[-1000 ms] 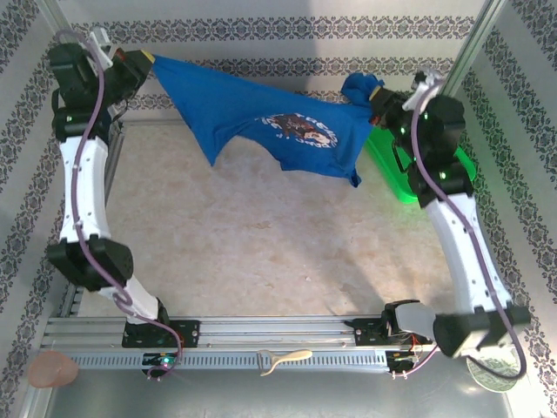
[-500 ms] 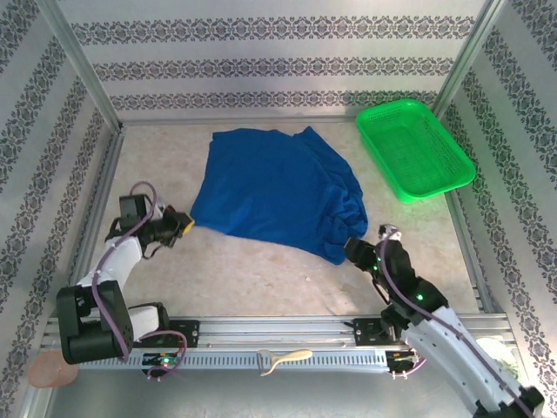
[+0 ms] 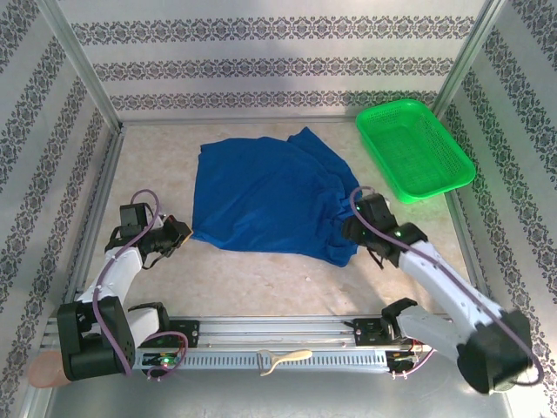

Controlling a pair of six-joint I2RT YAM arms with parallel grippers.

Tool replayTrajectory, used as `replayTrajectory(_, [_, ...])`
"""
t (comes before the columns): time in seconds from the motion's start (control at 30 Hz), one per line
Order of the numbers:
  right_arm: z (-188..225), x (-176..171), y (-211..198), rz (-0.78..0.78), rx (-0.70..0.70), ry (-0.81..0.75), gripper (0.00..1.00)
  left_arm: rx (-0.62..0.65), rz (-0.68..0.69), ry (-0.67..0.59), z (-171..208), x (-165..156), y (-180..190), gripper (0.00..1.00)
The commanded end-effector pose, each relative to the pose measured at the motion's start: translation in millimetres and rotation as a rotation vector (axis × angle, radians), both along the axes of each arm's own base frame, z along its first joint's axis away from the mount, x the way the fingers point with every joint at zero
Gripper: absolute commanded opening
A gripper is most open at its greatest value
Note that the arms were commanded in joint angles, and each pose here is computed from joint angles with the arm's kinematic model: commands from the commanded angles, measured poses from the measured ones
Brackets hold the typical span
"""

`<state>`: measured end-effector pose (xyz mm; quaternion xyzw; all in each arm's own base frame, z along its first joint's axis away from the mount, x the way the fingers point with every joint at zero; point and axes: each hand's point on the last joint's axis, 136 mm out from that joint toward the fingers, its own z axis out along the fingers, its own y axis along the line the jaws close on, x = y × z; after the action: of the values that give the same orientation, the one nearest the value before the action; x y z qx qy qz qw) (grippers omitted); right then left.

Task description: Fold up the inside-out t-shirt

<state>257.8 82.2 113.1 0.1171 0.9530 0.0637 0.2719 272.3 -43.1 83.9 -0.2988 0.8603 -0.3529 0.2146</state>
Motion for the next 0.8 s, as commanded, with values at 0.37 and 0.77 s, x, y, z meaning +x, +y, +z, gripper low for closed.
replayTrajectory(0.37, [-45,42,34,0.188,-0.171,0.191,0.64,0.026,-0.015,-0.017,6,6,3,0.00])
replayTrajectory(0.77, [26,15,-1,0.068,-0.140,-0.024,0.00,0.015,-0.013,-0.034,14,9,2,0.00])
